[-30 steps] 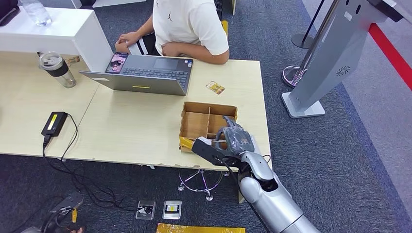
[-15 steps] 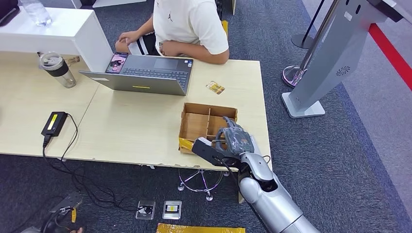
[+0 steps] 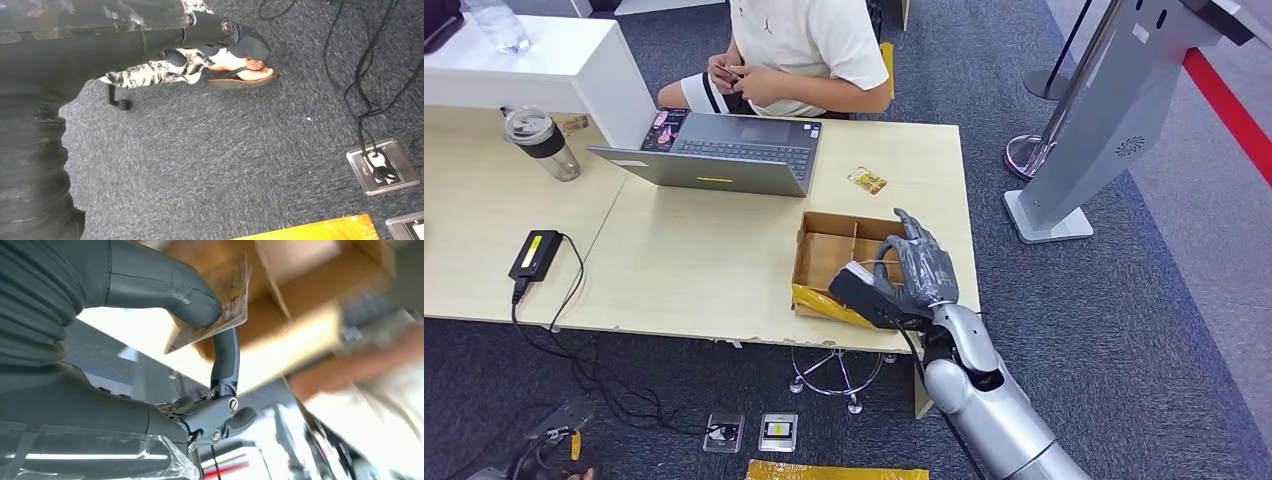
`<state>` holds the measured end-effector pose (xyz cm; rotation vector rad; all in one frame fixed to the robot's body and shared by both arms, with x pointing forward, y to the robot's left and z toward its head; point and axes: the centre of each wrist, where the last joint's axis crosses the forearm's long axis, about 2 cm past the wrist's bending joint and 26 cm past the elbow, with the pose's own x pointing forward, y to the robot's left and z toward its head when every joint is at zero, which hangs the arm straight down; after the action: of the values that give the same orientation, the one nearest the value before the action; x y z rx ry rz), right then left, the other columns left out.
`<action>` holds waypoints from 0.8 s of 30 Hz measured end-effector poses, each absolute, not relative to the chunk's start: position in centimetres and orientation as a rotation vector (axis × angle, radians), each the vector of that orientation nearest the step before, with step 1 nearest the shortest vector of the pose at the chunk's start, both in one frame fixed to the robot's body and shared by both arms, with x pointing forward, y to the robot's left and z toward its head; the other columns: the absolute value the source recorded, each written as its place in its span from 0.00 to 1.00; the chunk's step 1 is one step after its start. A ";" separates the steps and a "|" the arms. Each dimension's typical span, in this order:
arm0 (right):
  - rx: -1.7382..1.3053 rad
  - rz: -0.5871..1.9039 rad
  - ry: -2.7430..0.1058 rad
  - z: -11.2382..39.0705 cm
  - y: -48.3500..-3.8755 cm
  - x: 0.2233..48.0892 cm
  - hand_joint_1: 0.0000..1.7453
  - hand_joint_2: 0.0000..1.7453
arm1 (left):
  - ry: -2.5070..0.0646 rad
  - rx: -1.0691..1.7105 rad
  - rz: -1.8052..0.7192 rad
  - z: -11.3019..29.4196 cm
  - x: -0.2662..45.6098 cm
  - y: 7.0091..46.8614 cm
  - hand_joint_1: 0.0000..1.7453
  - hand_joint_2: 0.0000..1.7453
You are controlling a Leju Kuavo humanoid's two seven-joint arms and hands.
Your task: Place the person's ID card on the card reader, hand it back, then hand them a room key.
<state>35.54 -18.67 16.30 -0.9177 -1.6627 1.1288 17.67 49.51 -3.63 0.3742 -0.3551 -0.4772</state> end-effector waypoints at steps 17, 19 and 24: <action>-1.164 0.684 -2.316 31.5 -21.8 38.5 1.00 1.00 | -0.373 0.389 -0.480 -4.0 17.5 48.8 0.00 1.00; -1.165 0.678 -2.324 31.8 -21.6 39.8 1.00 1.00 | -0.379 0.387 -0.473 -4.0 17.7 48.7 0.00 1.00; -1.163 0.745 -2.238 30.1 -21.3 42.9 1.00 1.00 | -0.386 0.384 -0.460 -4.0 17.9 48.4 0.00 1.00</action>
<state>42.87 -21.33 30.14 -1.1629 -2.2384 0.7449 17.87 48.42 -4.01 0.3841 -0.3863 -0.4600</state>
